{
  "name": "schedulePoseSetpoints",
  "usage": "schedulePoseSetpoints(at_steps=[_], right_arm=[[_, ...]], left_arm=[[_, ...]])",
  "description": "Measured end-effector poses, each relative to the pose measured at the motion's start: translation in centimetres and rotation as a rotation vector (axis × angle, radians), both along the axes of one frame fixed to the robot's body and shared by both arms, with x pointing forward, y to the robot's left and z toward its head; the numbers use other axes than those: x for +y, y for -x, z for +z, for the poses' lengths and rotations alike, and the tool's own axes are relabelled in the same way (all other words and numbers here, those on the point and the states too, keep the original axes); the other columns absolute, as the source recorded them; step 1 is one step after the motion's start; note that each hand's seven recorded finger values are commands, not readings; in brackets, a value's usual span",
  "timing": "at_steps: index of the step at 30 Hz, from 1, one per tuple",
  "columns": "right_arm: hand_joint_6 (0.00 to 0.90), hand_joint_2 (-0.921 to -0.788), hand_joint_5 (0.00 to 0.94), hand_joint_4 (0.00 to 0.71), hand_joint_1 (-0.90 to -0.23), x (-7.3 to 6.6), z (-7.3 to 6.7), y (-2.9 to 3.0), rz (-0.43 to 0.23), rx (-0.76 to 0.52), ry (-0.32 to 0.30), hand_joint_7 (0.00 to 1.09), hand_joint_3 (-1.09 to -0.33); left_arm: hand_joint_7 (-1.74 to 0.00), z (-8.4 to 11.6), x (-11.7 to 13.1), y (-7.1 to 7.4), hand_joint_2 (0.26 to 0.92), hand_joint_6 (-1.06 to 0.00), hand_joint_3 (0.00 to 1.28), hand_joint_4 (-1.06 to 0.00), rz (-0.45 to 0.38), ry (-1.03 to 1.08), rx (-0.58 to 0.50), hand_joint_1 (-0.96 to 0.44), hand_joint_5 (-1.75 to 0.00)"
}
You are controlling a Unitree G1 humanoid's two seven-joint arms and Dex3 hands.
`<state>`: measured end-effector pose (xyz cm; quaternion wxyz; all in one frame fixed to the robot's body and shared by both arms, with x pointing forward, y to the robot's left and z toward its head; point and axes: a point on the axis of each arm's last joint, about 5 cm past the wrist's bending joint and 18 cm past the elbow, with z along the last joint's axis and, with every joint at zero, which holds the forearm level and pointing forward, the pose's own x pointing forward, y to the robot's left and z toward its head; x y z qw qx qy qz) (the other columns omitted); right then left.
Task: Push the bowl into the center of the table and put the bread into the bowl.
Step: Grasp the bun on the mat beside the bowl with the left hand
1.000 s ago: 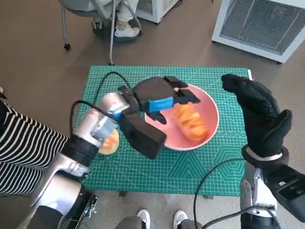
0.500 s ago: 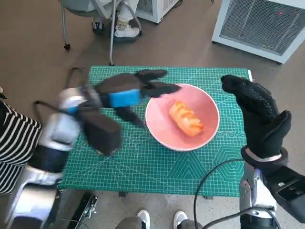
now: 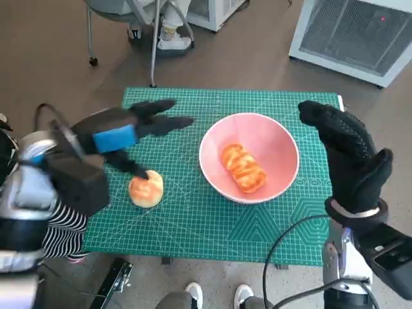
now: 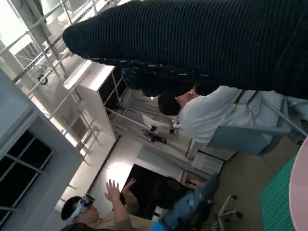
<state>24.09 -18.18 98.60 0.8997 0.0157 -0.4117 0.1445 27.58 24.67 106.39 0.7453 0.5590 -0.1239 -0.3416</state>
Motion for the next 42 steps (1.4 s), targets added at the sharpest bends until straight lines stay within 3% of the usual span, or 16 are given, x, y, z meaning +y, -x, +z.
schedulePoseSetpoints(at_steps=[15, 25, 31, 37, 42], right_arm=[[0.097, -0.921, 0.003, 0.193, -0.704, 0.0, 0.1, -0.40, 0.008, 0.010, 0.006, 0.43, -0.718], [0.096, -0.921, 0.006, 0.202, -0.703, -0.1, 0.1, -0.51, 0.020, 0.021, 0.017, 0.43, -0.717], [0.096, -0.921, 0.006, 0.203, -0.703, -0.1, 0.2, -0.55, 0.027, 0.026, 0.023, 0.43, -0.717], [0.096, -0.921, 0.004, 0.202, -0.703, -0.2, 0.2, -0.55, 0.033, 0.028, 0.028, 0.43, -0.718], [0.095, -0.921, 0.004, 0.202, -0.703, -0.3, 0.3, -0.53, 0.036, 0.027, 0.027, 0.43, -0.718]], left_arm=[[0.00, -1.8, 1.3, 1.2, 0.720, -0.22, 0.00, -0.04, 0.092, -0.042, 0.228, -0.20, 0.00], [-0.01, -3.3, 0.8, 0.9, 0.725, -0.23, 0.00, -0.06, 0.109, -0.022, 0.307, -0.14, 0.00], [-0.02, -5.3, 0.5, 0.3, 0.728, -0.26, 0.00, -0.09, 0.117, -0.011, 0.372, -0.12, -0.01], [-0.03, -7.6, 0.3, -0.5, 0.727, -0.31, 0.00, -0.14, 0.124, 0.008, 0.411, -0.06, -0.02], [-0.03, -9.3, -0.2, -0.8, 0.741, -0.37, 0.01, -0.28, 0.137, -0.007, 0.371, 0.02, -0.04]])
